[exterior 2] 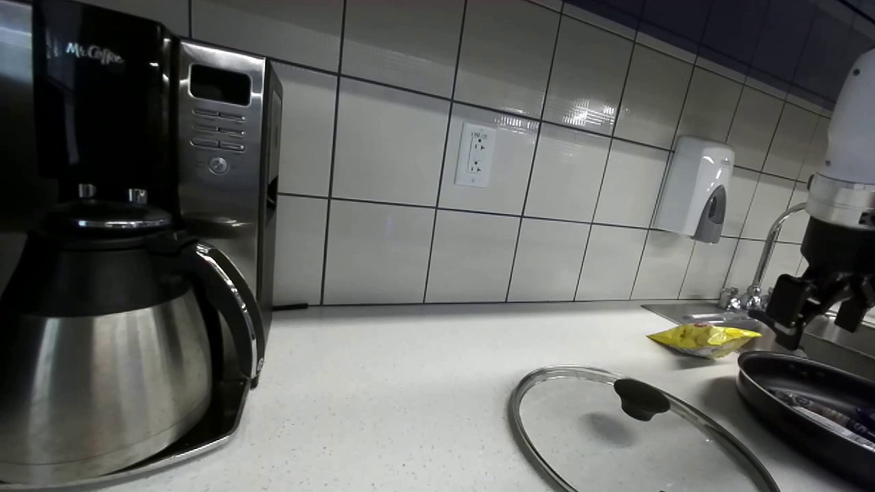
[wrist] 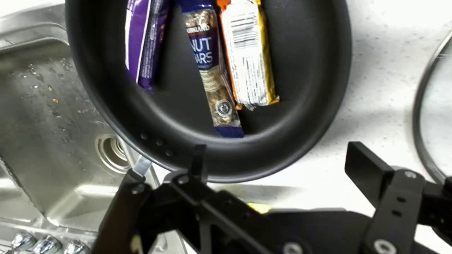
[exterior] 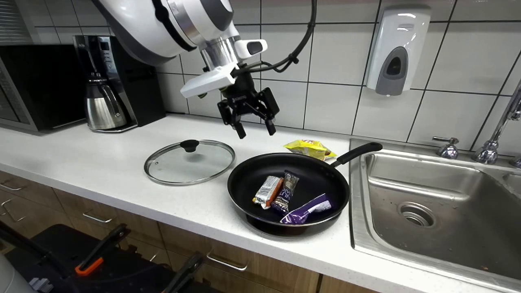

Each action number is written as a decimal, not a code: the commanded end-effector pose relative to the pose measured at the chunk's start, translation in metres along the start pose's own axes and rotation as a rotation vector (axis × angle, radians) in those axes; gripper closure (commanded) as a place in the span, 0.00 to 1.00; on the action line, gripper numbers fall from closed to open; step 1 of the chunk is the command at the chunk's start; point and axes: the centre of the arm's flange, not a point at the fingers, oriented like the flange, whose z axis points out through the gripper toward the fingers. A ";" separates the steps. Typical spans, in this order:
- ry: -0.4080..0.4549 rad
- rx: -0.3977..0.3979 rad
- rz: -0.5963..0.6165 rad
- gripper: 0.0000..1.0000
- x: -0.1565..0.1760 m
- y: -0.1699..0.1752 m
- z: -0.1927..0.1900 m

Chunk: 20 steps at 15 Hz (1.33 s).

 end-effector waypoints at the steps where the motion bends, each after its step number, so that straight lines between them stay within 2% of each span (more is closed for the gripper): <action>1: 0.033 0.056 -0.009 0.00 -0.009 -0.020 -0.034; 6: 0.117 0.206 -0.018 0.00 -0.002 -0.049 -0.040; 9: 0.136 0.265 -0.045 0.00 0.009 -0.064 -0.045; 10: 0.124 0.274 -0.049 0.00 0.012 -0.069 -0.046; 11: 0.120 0.245 -0.022 0.00 0.005 -0.065 -0.042; 20: 0.116 0.250 -0.024 0.00 0.005 -0.066 -0.041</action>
